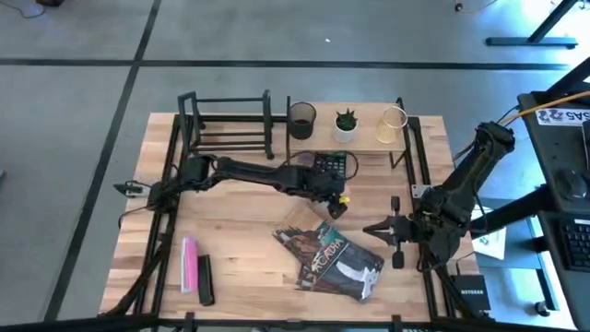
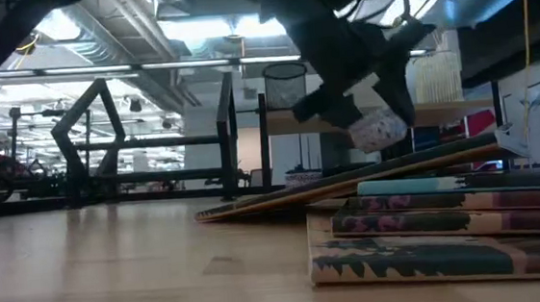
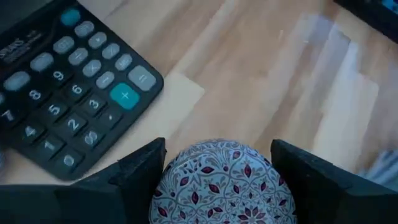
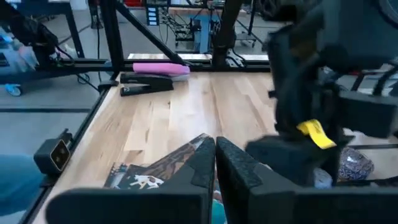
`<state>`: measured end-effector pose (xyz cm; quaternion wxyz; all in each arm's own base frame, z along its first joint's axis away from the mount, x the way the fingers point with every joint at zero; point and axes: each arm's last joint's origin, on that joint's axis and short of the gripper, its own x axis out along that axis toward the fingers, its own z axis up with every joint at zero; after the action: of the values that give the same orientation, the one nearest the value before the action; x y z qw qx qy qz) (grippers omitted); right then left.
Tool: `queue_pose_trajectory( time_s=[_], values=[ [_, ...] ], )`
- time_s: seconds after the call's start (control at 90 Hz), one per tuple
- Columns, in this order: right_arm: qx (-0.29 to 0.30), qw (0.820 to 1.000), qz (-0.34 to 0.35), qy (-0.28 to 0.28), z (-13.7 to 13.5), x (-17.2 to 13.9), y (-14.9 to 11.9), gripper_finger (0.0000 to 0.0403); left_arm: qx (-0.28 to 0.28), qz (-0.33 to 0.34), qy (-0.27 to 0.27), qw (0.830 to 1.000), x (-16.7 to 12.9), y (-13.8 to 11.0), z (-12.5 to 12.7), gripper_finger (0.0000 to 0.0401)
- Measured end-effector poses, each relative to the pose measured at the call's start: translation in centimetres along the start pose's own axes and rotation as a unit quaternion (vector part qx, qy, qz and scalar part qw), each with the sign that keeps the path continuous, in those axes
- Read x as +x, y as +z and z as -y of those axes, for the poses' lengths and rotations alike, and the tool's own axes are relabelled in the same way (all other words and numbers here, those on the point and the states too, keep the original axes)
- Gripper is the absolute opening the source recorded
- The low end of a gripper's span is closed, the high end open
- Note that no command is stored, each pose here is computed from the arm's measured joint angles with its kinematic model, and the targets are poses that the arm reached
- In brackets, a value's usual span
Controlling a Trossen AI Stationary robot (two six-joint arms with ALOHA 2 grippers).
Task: Stock shelves
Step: Put the blue scented candle jar under the shelf
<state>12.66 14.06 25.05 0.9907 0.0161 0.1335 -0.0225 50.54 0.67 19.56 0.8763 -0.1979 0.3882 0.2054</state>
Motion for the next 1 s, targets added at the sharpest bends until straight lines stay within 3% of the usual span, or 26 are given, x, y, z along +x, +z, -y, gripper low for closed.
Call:
queue_pose_trajectory(
  time_s=[0.322, 0.5, 0.711, 1.0],
  values=[
    [0.012, 1.000, 0.000, 0.000, 0.0, 0.0, 0.0, 0.0000, 0.009, -0.023, 0.012, 1.000, 2.9, -2.3, 0.4, 0.0254],
    [0.013, 1.000, 0.000, 0.000, 0.0, 0.0, 0.0, 0.0000, 0.009, 0.009, -0.004, 1.000, 3.0, -1.8, 0.8, 0.0269],
    [0.013, 1.000, 0.000, -0.001, 0.0, 0.0, 0.0, 0.0000, 0.060, 0.051, -0.026, 0.997, 2.9, -1.0, 1.3, 0.0306],
    [0.022, 1.000, -0.011, -0.005, 0.2, 0.0, -0.3, 0.0000, 0.072, 0.047, -0.019, 0.996, 2.8, -0.9, 1.1, 0.0315]
  ],
)
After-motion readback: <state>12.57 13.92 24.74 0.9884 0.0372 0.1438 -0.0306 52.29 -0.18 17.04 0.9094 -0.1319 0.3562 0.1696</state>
